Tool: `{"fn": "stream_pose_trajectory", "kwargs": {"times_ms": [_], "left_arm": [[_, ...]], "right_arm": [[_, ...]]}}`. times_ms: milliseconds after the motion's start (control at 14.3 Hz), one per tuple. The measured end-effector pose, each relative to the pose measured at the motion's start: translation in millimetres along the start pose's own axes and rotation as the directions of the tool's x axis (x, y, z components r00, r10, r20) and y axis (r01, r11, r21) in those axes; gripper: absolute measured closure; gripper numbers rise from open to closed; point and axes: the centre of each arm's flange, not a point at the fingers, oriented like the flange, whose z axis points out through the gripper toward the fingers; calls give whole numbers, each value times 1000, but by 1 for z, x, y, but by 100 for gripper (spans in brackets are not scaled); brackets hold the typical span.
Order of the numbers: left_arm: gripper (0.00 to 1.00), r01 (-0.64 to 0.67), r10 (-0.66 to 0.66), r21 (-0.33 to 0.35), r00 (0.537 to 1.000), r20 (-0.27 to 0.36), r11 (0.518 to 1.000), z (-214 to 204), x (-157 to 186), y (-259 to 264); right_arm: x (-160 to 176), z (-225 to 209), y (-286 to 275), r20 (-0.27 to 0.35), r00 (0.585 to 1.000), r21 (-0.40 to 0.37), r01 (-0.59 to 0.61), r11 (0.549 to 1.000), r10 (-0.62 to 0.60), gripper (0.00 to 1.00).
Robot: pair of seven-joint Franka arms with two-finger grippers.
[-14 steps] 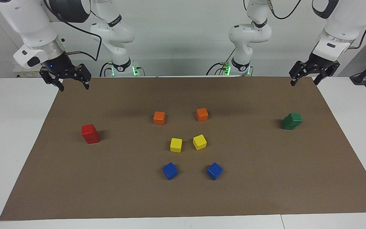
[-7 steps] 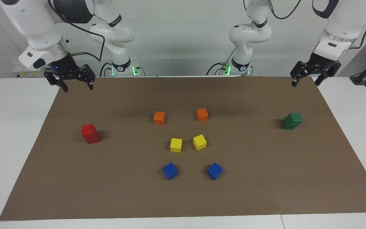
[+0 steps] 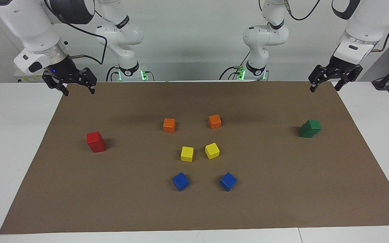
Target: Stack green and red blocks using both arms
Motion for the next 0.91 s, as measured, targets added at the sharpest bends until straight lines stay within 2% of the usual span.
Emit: {"fn": "stream_pose_trajectory", "kwargs": {"times_ms": [910], "left_arm": [[0, 1, -1, 0, 1000, -6, 1000, -1, 1, 0]], "right_arm": [[-1, 0, 7, 6, 1000, -34, -7, 999, 8, 0]]}}
